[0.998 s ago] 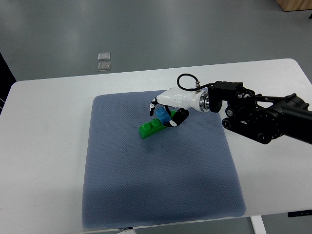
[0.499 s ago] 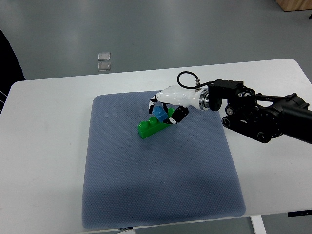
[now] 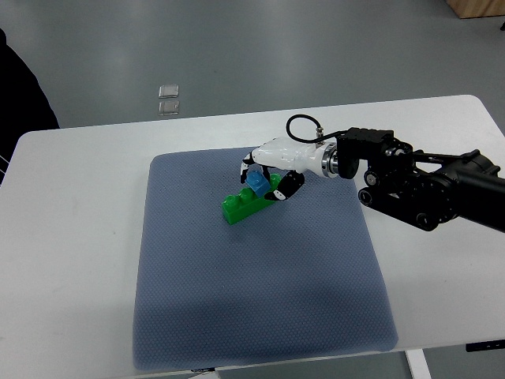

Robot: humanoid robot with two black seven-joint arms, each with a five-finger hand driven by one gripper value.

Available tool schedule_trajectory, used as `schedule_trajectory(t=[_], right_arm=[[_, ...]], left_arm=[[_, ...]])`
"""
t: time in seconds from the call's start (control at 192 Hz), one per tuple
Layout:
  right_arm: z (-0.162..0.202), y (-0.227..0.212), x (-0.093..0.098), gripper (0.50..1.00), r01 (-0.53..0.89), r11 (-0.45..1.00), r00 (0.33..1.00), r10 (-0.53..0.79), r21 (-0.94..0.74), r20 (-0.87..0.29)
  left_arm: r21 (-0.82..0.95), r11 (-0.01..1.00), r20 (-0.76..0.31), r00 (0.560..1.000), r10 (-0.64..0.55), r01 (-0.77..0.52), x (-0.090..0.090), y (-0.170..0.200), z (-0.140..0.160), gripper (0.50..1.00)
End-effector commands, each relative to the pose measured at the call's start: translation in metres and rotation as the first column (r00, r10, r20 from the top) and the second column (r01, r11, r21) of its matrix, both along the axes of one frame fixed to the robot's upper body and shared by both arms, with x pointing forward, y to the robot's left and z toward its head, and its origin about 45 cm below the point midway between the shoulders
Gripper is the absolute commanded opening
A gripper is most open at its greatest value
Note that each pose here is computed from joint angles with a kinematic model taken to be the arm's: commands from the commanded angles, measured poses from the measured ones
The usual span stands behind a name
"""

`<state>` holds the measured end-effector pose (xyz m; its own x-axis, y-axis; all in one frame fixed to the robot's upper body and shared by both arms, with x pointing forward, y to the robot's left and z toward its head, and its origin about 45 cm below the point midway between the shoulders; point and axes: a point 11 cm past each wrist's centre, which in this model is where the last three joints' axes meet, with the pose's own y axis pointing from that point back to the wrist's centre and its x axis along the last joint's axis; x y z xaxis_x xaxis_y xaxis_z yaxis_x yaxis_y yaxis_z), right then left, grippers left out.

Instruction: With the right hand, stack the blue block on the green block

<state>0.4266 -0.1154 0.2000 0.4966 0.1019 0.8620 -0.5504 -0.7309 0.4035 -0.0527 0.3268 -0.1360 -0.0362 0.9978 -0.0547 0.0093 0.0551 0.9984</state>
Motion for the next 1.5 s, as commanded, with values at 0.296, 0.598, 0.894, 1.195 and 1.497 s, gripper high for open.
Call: schedule_trajectory(t=[0.296,0.598,0.894,1.195,1.497], right_arm=[[0.0041,0.0008,0.0022,0.860,-0.001,1.000,1.000,0.001,0.000,0.010],[0.0043,0.0001,0.0025,0.862,0.001,1.000,1.000,-0.001,0.000,0.012],[0.0049,0.0007,0.0022,0.862,-0.003,1.000,1.000,0.003,0.000,0.010],[0.0098,0.0019,0.0047,0.885,-0.003,1.000,1.000,0.003,0.001,0.019],[0.0084,0.0015,0.0041,0.872,-0.003,1.000,1.000,0.003,-0.004,0.015]], left_arm=[[0.000,1.000,0.001,1.000,0.000,0.000,0.0004,0.0000,0.0000,1.000],[0.000,1.000,-0.001,1.000,0.000,0.000,-0.0005,0.0000,0.0000,1.000],[0.000,1.000,-0.001,1.000,0.000,0.000,-0.0005,0.0000,0.0000,1.000],[0.000,1.000,-0.001,1.000,0.000,0.000,-0.0005,0.0000,0.0000,1.000],[0.000,1.000,0.001,1.000,0.000,0.000,0.0004,0.0000,0.0000,1.000]])
